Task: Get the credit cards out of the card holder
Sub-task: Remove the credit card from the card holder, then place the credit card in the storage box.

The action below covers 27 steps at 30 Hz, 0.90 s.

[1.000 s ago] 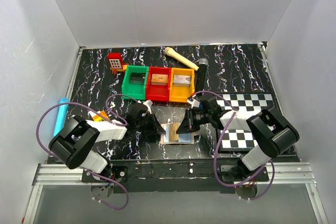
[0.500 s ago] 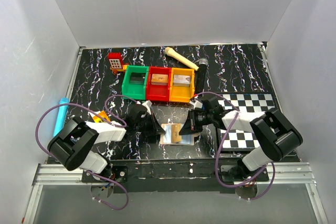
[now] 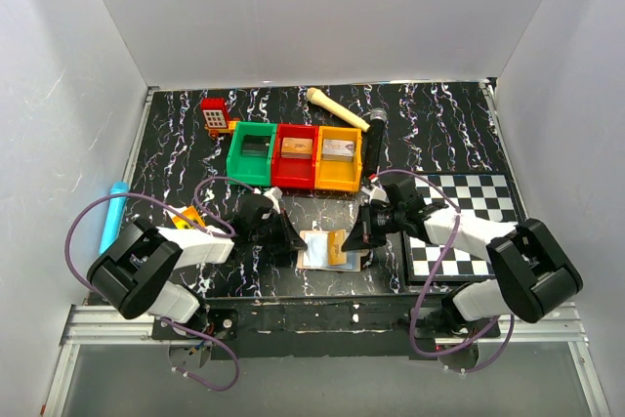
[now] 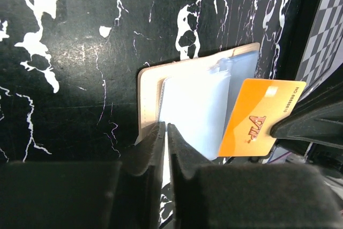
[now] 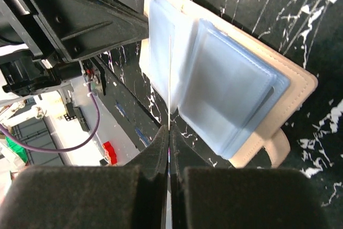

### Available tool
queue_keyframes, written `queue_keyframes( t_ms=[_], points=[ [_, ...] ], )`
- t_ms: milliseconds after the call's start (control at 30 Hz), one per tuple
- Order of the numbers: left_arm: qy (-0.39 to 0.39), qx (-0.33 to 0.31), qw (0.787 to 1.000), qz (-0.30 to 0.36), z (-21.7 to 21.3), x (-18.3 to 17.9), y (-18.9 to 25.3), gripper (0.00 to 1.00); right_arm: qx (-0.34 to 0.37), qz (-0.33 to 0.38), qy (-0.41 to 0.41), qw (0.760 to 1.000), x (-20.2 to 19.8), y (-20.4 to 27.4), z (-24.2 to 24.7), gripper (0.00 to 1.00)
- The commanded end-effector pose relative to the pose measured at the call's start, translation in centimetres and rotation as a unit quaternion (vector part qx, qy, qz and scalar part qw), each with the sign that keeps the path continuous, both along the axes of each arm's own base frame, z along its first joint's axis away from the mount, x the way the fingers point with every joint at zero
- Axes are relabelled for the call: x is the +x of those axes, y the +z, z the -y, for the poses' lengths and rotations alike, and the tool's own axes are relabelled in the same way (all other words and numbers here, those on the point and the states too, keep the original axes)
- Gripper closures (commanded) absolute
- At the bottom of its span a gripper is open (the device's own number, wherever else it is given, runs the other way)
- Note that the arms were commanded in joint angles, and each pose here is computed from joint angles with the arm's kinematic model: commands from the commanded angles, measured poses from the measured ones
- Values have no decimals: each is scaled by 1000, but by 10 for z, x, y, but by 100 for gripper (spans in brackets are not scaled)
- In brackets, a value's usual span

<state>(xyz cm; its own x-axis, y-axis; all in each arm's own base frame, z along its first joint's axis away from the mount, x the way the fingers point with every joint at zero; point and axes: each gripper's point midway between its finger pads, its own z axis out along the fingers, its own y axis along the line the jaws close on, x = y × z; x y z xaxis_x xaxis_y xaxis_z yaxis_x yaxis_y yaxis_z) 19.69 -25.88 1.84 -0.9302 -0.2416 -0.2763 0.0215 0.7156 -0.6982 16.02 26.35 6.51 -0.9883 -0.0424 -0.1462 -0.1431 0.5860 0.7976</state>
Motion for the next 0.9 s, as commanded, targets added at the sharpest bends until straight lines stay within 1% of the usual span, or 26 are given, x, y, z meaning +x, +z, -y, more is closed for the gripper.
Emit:
queue_keyframes(
  t_ms=[0,100,200,267,433,500,567,633,700,767,833,867],
  points=[
    [5,45,999,-12,-19,-10,-15,83,-13,8,-3,1000,2,13,7,99],
    [7,40,999,-2,-19,-8,-8,66,-18,15,-9,1000,4,22,8,99],
    [16,35,999,16,-20,-4,5,55,-22,28,-13,999,7,33,10,99],
    [20,27,999,37,-18,3,20,50,-25,46,-15,999,10,43,12,99],
    [35,20,995,95,-20,18,71,41,-47,115,-17,992,17,72,24,99],
    [42,18,992,117,-24,21,89,40,-44,141,-9,989,17,87,26,99],
    [45,13,989,138,-28,21,105,39,-26,166,13,986,12,106,25,99],
    [44,0,985,166,-31,20,120,39,8,191,47,980,4,127,20,99],
    [24,-46,974,219,-27,15,140,39,52,205,89,973,-10,148,14,99],
    [-5,-119,951,287,-20,3,166,41,87,213,123,965,-23,167,10,99],
    [-21,-181,926,330,-17,-10,186,42,122,210,157,957,-36,182,7,99],
    [-34,-204,916,345,-16,-18,194,39,134,211,172,953,-41,189,6,99]
  ],
)
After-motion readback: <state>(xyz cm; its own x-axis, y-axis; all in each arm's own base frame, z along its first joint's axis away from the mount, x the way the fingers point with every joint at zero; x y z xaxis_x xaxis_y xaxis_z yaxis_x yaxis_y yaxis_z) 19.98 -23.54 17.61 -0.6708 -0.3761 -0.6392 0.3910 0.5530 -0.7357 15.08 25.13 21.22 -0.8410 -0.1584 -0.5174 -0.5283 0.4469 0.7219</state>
